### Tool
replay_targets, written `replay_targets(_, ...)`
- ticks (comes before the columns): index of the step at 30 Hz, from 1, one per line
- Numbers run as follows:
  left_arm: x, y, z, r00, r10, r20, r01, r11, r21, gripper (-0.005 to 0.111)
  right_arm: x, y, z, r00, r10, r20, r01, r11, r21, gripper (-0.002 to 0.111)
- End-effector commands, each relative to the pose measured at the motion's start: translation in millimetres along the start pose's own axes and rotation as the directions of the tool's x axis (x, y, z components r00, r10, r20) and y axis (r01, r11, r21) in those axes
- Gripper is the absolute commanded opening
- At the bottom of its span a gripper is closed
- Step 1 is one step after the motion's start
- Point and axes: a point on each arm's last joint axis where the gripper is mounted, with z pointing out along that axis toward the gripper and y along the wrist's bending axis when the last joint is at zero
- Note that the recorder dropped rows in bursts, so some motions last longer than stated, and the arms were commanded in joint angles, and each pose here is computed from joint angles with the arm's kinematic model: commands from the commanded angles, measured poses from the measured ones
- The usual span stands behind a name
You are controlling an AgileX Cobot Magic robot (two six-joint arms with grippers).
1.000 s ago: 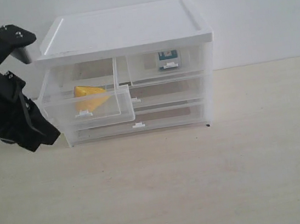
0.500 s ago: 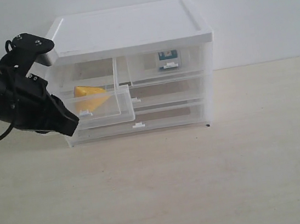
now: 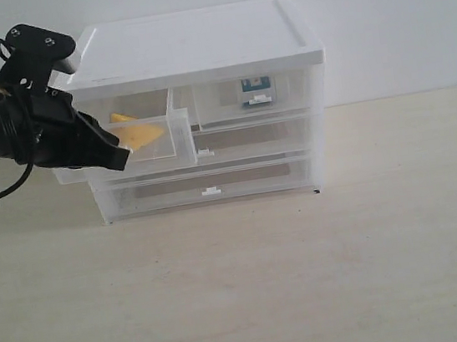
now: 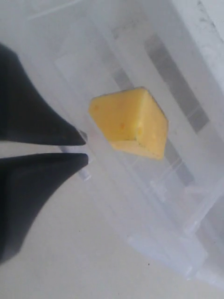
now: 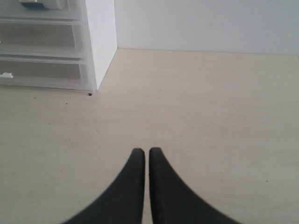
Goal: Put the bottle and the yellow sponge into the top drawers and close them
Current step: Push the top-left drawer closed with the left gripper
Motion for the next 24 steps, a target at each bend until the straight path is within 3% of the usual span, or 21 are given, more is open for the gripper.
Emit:
replay_targets(1,-1,5.1,11,0.999,-0.026,0.045,0.028,0.999,-0.046,0.004,-1,0,0,1.000,0.000,0.015,0.000,1.000,0.002,0.001)
replay_targets(17,-3,19.3,37,0.985,-0.040,0.170,0.070,0.982,-0.174,0.004,-1,0,0,1.000,0.000,0.015,0.000,1.000,0.002,0.001)
replay_targets(24,-15,25.4,55,0.982,-0.037,0.187,0.072,0.981,-0.181,0.004,-1,0,0,1.000,0.000,0.015,0.000,1.000,0.002,0.001)
